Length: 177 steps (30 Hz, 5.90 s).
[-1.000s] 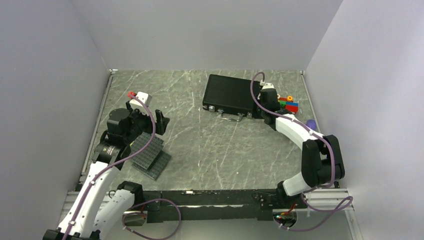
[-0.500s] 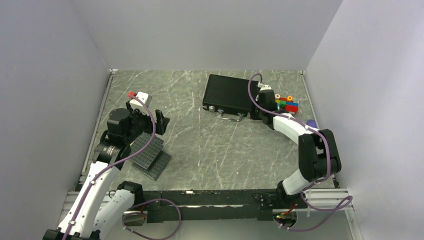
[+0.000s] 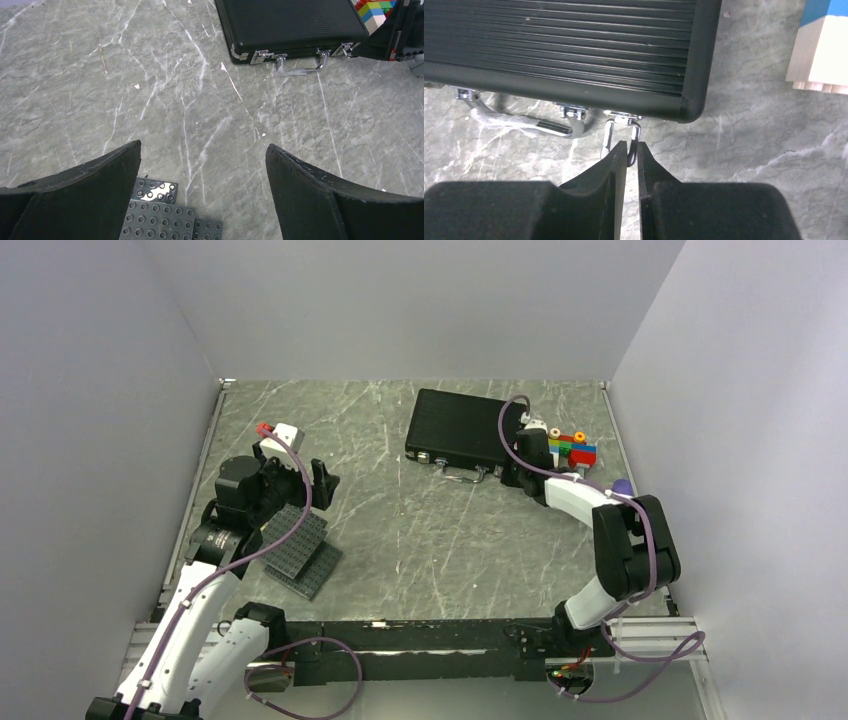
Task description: Pack up texas hold em set
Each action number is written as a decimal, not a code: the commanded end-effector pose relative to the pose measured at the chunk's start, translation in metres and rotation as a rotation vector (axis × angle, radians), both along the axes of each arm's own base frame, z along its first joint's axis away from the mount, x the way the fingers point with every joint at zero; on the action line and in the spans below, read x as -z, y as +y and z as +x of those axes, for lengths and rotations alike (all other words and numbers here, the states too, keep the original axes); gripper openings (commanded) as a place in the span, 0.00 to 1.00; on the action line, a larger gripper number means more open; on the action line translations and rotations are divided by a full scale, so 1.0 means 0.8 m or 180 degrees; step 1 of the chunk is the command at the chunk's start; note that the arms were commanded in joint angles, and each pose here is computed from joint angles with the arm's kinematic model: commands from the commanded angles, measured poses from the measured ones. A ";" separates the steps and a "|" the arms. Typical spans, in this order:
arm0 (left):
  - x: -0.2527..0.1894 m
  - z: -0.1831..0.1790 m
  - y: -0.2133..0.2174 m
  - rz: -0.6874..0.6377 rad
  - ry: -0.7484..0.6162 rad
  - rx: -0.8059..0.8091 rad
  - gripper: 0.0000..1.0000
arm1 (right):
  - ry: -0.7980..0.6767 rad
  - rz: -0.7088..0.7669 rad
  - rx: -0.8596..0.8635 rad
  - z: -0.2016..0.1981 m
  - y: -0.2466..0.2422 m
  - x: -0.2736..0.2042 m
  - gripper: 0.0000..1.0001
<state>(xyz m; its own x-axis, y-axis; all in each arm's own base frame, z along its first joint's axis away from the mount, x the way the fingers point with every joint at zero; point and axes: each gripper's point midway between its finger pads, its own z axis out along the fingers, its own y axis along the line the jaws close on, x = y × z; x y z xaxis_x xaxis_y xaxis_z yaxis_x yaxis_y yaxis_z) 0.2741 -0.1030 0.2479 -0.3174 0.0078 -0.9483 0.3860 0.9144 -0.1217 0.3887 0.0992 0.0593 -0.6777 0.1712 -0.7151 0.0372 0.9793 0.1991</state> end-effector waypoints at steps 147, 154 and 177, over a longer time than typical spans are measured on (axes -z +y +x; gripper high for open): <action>-0.028 -0.002 0.002 -0.0060 -0.0276 -0.0002 0.98 | -0.0851 -0.0432 -0.1612 0.045 0.277 -0.113 0.25; -0.028 -0.002 0.003 -0.0057 -0.0275 -0.0016 0.98 | -0.0696 -0.0341 -0.1439 0.094 0.257 -0.117 0.24; -0.020 0.006 0.014 -0.0043 -0.0200 -0.0200 0.98 | -0.0197 -0.0030 -0.1210 0.101 0.216 -0.076 0.40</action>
